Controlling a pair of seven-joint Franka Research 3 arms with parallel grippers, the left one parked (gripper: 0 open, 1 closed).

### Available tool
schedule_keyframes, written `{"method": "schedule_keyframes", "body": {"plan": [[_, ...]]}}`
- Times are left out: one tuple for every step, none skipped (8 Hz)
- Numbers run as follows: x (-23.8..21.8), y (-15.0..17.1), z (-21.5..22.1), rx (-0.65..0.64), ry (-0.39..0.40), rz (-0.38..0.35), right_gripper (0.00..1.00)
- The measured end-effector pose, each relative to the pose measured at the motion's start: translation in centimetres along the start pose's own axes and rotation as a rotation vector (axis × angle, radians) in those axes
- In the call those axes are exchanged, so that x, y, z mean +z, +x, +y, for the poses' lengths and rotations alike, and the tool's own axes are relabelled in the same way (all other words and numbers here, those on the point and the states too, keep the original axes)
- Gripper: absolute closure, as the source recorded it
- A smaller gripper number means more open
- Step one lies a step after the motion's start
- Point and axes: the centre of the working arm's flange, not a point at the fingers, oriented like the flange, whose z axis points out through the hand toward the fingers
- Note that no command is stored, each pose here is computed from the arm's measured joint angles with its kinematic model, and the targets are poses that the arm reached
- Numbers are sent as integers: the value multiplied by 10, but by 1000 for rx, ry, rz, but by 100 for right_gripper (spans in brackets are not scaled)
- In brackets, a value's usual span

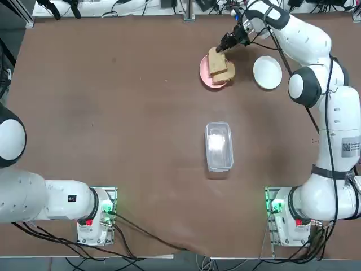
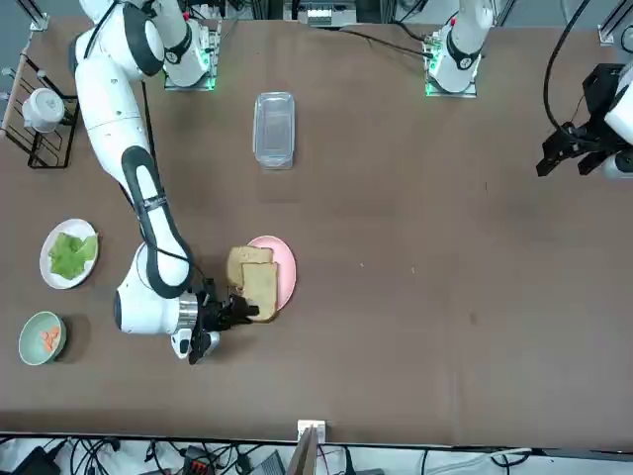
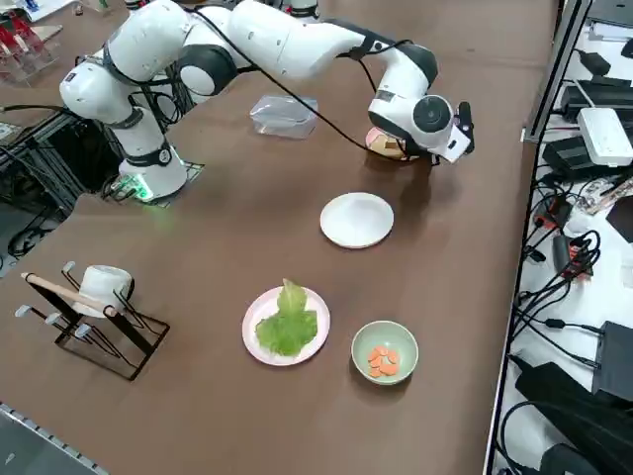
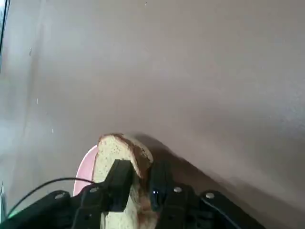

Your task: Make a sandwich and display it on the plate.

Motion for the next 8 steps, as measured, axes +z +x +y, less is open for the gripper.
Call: {"method": "schedule_keyframes", "body": {"plan": [[0,0,0,-2,0,0,81],[0,0,0,-2,1,0,89],[0,0,-1,-3,1,1,91],[-2,1,-2,-5,1,4,93],[-7,4,-6,-12,5,3,93],[-18,5,-11,-26,27,-10,93],[-35,5,-12,-45,61,-34,93],[-55,5,-12,-64,91,-44,93]]}}
